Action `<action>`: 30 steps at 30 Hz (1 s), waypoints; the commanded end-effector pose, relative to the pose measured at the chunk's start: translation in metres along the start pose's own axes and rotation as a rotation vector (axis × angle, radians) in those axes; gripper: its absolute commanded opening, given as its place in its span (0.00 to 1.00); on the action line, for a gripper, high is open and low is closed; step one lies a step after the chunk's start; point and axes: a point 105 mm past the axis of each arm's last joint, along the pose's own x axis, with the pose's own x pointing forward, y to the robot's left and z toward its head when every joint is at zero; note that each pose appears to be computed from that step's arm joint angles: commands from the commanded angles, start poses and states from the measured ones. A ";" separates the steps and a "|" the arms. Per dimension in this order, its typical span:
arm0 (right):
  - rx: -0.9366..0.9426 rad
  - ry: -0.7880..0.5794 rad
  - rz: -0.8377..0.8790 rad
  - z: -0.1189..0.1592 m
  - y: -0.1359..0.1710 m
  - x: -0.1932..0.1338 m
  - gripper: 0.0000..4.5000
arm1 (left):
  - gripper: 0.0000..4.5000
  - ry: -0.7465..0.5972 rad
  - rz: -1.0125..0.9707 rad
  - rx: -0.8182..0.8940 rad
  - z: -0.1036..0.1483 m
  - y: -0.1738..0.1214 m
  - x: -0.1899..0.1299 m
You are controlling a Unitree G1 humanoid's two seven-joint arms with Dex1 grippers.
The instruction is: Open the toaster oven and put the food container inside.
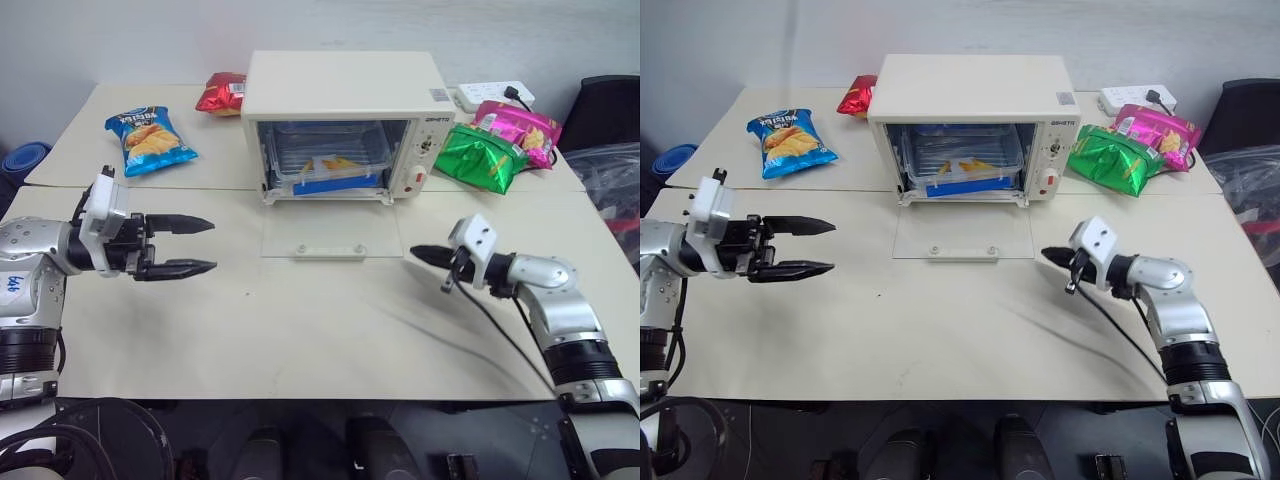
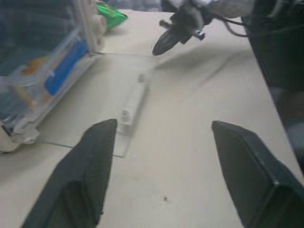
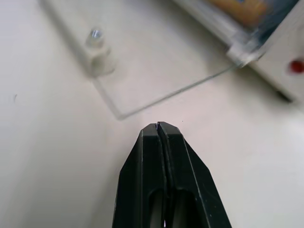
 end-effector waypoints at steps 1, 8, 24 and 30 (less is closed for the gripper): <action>-0.039 -0.036 0.042 -0.001 0.005 0.017 0.00 | 0.97 -0.020 0.065 0.000 0.000 0.007 -0.018; 0.004 -0.339 -0.018 0.046 0.004 0.034 0.00 | 0.99 -0.153 0.202 -0.056 0.004 0.014 -0.027; -0.101 -0.457 0.205 0.099 0.036 -0.039 0.21 | 1.00 0.195 0.370 -0.037 -0.072 -0.018 -0.050; -0.142 -0.302 0.263 0.046 0.067 -0.070 0.67 | 1.00 0.183 0.370 -0.001 -0.067 -0.029 -0.046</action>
